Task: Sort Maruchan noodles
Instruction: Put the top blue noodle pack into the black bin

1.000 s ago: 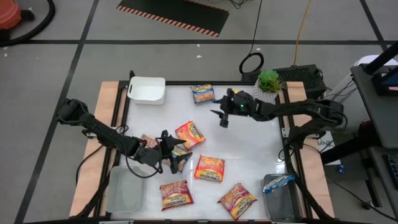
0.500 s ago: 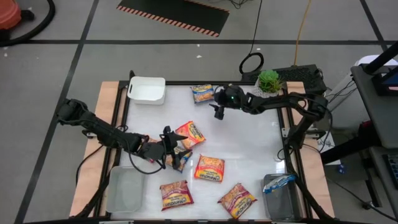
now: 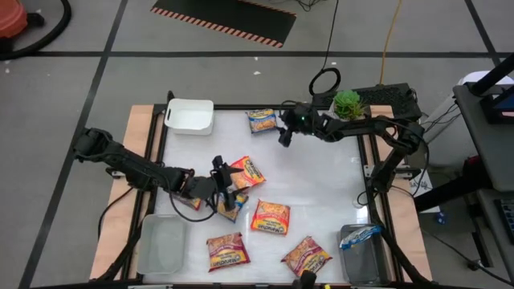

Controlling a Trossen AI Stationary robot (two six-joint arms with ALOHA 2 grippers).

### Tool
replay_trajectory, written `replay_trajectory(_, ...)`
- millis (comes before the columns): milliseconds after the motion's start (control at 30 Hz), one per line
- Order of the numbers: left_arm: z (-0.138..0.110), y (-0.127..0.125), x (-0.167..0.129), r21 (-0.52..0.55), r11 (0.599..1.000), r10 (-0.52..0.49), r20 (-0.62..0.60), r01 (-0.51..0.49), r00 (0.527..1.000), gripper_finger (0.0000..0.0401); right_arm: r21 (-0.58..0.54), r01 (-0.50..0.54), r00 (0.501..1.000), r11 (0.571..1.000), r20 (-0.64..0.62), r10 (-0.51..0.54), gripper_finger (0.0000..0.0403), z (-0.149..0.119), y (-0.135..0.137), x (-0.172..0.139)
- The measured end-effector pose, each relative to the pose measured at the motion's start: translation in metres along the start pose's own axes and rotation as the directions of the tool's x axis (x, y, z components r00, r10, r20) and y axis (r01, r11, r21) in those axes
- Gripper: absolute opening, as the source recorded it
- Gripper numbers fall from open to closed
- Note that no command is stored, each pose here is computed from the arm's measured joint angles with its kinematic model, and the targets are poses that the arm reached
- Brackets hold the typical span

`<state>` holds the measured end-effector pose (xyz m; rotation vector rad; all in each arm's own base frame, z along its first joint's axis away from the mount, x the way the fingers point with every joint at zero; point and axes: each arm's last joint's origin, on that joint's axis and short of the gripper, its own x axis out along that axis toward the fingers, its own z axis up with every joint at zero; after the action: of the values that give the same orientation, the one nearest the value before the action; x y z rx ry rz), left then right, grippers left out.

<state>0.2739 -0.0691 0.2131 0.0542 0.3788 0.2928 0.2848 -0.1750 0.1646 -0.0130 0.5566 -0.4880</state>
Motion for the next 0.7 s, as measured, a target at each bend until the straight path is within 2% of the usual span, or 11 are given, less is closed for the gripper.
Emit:
replay_trajectory(133,0.001,0.007,0.004,0.013,1.000,-0.013,-0.009,0.013,1.000,0.0298,0.015,0.007,1.000,1.000,-0.007,-0.007,0.0229,-0.004,-0.005,0.003)
replay_trajectory(333,0.001,0.015,0.010,0.030,0.999,-0.019,-0.018,0.020,1.000,0.0298,0.065,-0.031,0.997,0.997,-0.065,0.035,0.0229,-0.030,-0.004,0.027)
replay_trajectory(400,0.002,0.018,0.011,0.039,0.999,-0.019,-0.020,0.020,1.000,0.0298,0.062,0.001,0.996,0.998,-0.092,0.005,0.0229,-0.035,-0.005,0.033)
replay_trajectory(567,0.002,0.020,0.012,0.046,0.999,-0.025,-0.023,0.026,0.999,0.0298,0.047,0.018,0.997,0.999,-0.071,-0.015,0.0229,-0.029,-0.004,0.035)
replay_trajectory(700,0.002,0.021,0.013,0.051,0.998,-0.023,-0.024,0.024,0.999,0.0298,0.050,0.014,0.995,0.999,-0.103,-0.009,0.0229,-0.033,-0.003,0.035)
